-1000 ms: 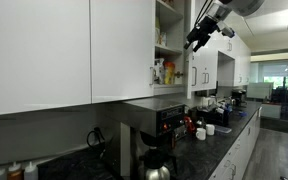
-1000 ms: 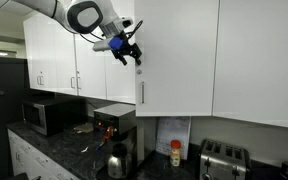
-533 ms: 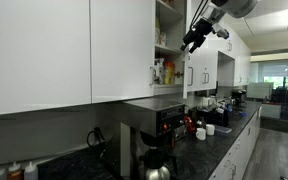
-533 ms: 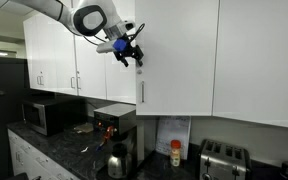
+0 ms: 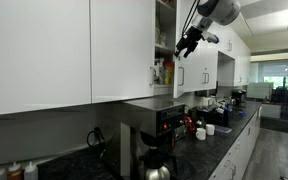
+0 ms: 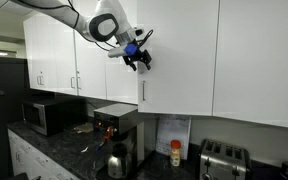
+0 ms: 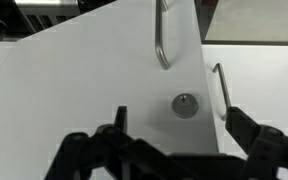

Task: Close the top right cabinet door

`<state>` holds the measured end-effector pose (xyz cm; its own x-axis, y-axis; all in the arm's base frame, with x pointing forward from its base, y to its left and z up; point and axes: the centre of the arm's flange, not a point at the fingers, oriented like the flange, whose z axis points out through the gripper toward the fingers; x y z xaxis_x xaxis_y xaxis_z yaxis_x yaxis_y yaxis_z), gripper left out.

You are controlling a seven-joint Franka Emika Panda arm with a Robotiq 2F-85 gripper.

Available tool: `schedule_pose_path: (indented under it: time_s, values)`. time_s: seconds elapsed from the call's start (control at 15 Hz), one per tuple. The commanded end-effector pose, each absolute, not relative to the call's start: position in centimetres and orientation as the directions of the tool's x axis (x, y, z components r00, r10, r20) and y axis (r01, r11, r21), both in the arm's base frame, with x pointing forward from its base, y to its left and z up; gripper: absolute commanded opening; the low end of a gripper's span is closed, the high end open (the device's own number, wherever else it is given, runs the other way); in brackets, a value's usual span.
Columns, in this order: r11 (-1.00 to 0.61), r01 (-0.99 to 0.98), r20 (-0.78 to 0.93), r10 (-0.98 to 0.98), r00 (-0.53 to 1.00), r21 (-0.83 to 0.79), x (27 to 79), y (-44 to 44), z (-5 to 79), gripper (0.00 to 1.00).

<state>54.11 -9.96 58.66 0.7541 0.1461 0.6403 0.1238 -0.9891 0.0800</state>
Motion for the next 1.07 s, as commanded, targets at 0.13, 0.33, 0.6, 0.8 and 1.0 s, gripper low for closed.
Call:
schedule_pose_path:
  time_s: [0.13, 0.33, 0.6, 0.8, 1.0]
  values:
    - [-0.984, 0.152, 0.608, 0.178, 0.773, 0.096, 57.2, -9.7, 59.0, 1.00]
    - [-0.977, 0.205, 0.523, 0.204, 0.827, 0.058, 56.2, -8.6, 59.4, 1.00]
    - [-0.971, 0.240, 0.368, 0.230, 0.901, 0.020, 54.6, -7.5, 59.8, 1.00]
    - [-0.970, 0.242, 0.288, 0.238, 0.928, 0.020, 53.0, -7.5, 60.1, 1.00]
    - [-0.972, 0.235, 0.230, 0.234, 0.945, 0.025, 51.3, -7.8, 60.1, 1.00]
